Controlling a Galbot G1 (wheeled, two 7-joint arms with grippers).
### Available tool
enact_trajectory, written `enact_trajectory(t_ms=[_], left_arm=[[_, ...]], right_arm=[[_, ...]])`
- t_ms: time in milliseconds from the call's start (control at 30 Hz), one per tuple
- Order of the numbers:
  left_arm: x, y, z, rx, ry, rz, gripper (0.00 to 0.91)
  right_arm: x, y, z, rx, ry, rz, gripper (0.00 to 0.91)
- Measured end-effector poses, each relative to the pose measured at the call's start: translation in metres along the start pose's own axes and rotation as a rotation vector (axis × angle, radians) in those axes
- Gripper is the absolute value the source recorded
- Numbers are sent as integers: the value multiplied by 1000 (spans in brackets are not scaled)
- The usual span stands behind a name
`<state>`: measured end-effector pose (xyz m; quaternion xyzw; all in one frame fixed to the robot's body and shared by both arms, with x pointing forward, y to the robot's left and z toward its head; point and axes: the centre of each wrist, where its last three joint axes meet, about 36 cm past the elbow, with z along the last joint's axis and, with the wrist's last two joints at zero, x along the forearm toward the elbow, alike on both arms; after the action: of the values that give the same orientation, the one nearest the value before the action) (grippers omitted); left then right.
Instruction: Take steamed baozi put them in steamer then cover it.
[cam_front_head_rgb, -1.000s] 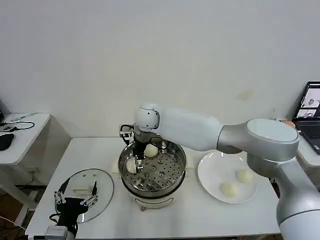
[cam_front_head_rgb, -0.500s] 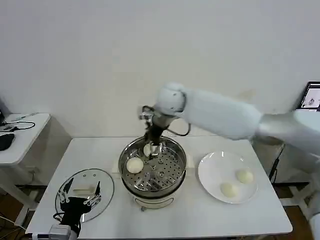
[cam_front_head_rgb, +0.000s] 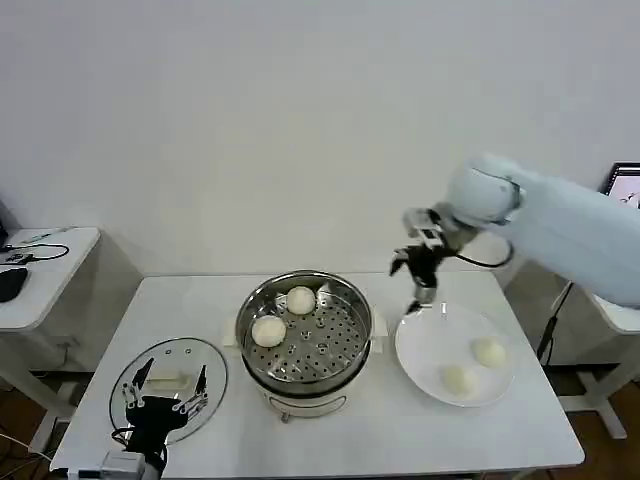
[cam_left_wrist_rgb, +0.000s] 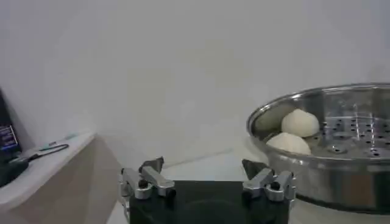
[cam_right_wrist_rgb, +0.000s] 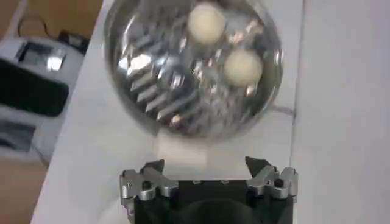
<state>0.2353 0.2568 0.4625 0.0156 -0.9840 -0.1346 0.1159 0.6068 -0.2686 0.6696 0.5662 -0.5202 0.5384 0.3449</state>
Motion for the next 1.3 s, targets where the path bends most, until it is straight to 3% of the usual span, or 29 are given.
enact_trajectory(t_ms=[267,667,1033,1300], left_arm=[[1,0,6,-2,24,-2,907],[-2,-1,12,-5,40,0,907],[-4,-3,18,-11,57,1,907],[-5,-3,21,-9,65,1,907]], right_arm=[[-36,26,38,14,57,-51,907],[-98,57,71,2,118,-112,907],[-148,73,94,-19,167,-126,907],[-171,75,99,-29,182,-121,907]])
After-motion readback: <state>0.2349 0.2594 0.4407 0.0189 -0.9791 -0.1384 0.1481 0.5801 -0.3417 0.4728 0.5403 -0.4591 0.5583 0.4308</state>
